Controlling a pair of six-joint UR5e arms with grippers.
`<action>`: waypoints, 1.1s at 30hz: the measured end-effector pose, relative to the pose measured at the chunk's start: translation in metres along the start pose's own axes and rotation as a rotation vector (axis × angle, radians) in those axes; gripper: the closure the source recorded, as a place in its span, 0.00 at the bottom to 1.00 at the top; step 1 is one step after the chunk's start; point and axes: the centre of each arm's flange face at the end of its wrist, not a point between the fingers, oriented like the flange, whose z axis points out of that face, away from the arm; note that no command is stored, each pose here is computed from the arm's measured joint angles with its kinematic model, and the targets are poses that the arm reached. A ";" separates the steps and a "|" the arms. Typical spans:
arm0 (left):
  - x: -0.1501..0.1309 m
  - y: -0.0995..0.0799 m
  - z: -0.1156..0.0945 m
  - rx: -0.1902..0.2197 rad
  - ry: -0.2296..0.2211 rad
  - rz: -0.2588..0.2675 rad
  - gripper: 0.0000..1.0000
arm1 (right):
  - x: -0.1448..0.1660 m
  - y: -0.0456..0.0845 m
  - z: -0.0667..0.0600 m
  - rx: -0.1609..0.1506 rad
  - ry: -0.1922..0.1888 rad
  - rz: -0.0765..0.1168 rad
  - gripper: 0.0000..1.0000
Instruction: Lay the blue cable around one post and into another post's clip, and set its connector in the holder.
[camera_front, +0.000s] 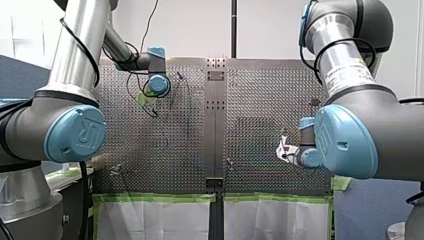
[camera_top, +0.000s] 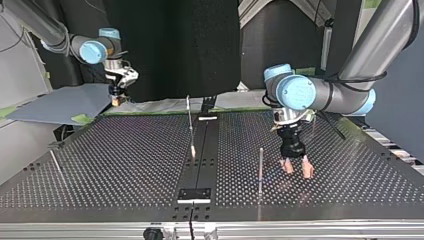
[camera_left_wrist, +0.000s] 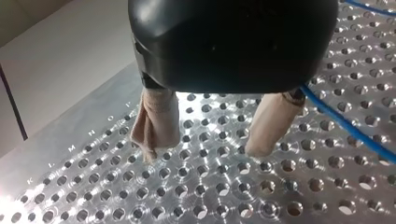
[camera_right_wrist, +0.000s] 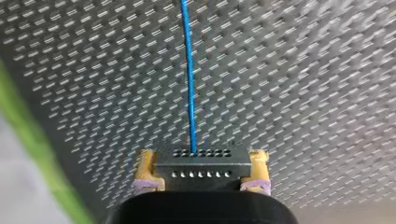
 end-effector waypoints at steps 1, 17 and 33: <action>0.000 0.000 0.000 0.000 0.001 0.000 0.02 | 0.006 -0.003 0.002 0.003 0.007 -0.006 1.00; 0.005 -0.005 -0.004 0.015 0.018 0.006 0.02 | 0.123 -0.042 0.017 -0.038 0.123 -0.151 1.00; 0.009 -0.008 -0.008 0.016 0.031 0.035 0.02 | 0.208 -0.066 -0.017 -0.173 0.154 -0.262 1.00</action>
